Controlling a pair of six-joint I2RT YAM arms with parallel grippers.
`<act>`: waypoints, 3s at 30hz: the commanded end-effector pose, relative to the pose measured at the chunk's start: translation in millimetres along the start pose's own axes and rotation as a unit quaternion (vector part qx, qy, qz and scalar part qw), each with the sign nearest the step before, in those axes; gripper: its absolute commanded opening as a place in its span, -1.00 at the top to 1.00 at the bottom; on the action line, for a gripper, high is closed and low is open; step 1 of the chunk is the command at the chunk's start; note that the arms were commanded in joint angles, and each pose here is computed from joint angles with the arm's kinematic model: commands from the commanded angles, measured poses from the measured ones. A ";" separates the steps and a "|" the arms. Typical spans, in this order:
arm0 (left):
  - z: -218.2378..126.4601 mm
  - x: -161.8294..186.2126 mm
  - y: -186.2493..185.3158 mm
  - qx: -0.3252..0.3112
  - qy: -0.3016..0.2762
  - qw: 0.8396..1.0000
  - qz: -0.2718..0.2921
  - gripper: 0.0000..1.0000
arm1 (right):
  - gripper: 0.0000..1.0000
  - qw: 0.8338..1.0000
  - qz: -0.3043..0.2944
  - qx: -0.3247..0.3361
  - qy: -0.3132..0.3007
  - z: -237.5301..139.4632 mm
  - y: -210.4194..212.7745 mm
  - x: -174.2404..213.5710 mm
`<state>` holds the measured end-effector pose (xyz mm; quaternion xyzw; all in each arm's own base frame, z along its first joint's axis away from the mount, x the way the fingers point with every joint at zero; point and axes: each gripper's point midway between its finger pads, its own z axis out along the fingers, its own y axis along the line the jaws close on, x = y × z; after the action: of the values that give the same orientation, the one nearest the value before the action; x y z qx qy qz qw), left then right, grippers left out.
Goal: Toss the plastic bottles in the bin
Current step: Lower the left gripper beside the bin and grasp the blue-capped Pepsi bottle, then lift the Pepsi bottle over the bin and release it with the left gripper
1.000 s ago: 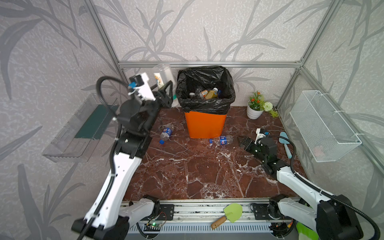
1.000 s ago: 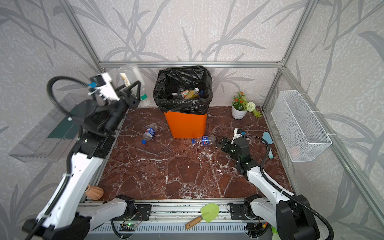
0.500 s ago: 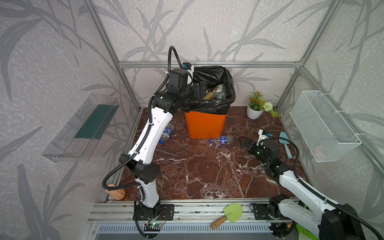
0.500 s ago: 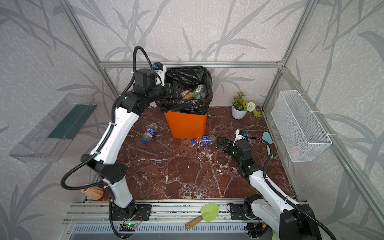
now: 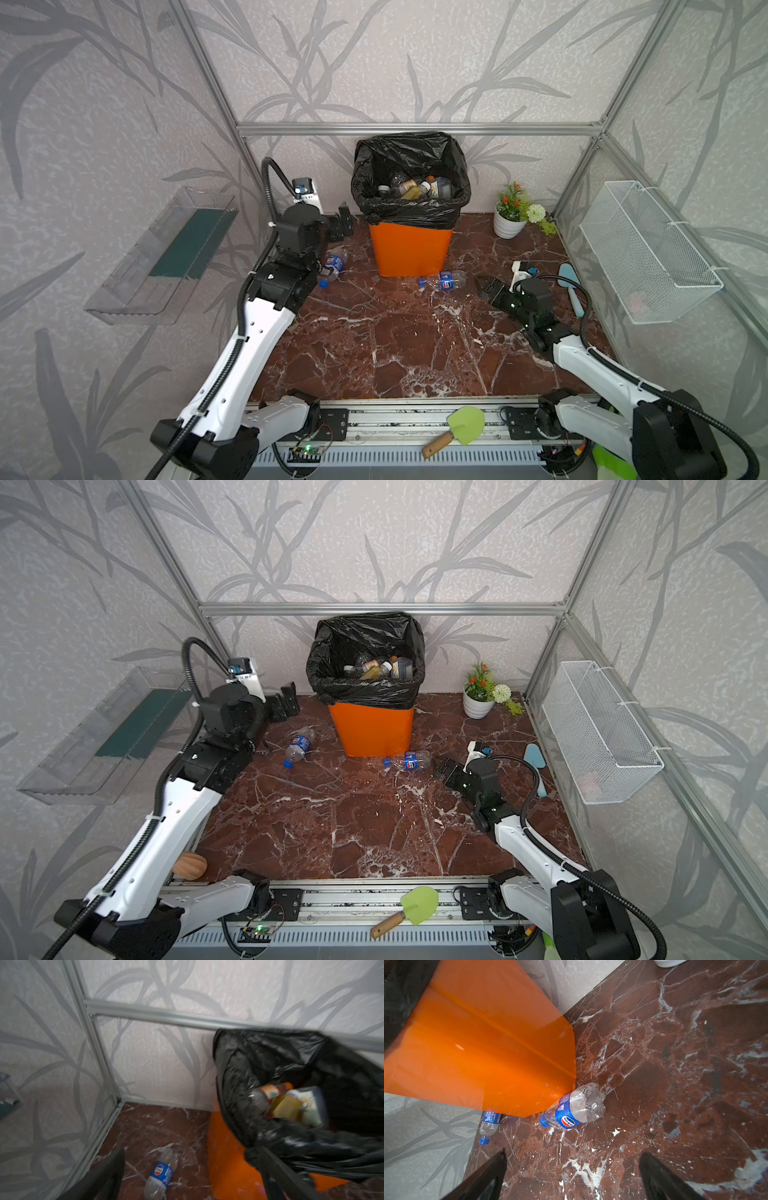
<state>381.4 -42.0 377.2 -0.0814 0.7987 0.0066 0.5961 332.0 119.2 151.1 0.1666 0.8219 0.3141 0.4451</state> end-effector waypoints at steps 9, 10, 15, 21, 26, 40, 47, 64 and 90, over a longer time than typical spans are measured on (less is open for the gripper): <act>102.6 156.8 42.7 -0.085 0.281 0.955 0.036 -0.93 | -0.99 1.000 0.001 -0.005 -0.010 -2.1 1.7 -4.2; 110.1 168.2 43.8 -0.087 0.300 0.949 0.041 -0.91 | -0.99 1.000 0.000 -0.003 -0.011 -2.6 1.0 -4.1; 141.8 209.0 48.6 -0.093 0.355 0.929 0.046 -0.84 | -0.98 1.000 -0.005 0.001 -0.012 -3.9 -0.5 -4.3; 165.5 232.4 57.4 -0.094 0.391 0.914 0.047 -0.80 | -0.98 1.000 -0.009 -0.001 -0.011 -1.5 0.8 -5.0; 180.2 243.9 61.6 -0.087 0.404 0.909 0.045 -0.80 | -0.98 1.000 -0.014 -0.009 -0.002 3.9 4.7 -4.0; 199.1 292.1 51.0 -0.039 0.471 0.880 0.045 -0.60 | -0.98 1.000 -0.021 -0.010 0.005 11.6 8.1 -6.0; 187.2 296.4 47.0 -0.031 0.473 0.880 0.021 -0.04 | -0.98 1.000 -0.021 -0.013 0.004 10.6 10.1 -7.4; 108.8 179.4 19.6 0.042 0.281 0.952 -0.114 0.33 | -0.98 1.000 -0.024 -0.013 -0.009 -3.9 10.8 -9.6; -19.6 -143.0 -168.7 0.304 -0.067 0.950 -0.020 0.11 | -1.00 0.999 -0.016 -0.037 -0.015 -11.9 23.1 -14.1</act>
<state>383.0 -151.8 596.2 0.0366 0.6183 -0.2770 0.7347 330.4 123.2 166.6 0.1456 0.8162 0.3234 0.4562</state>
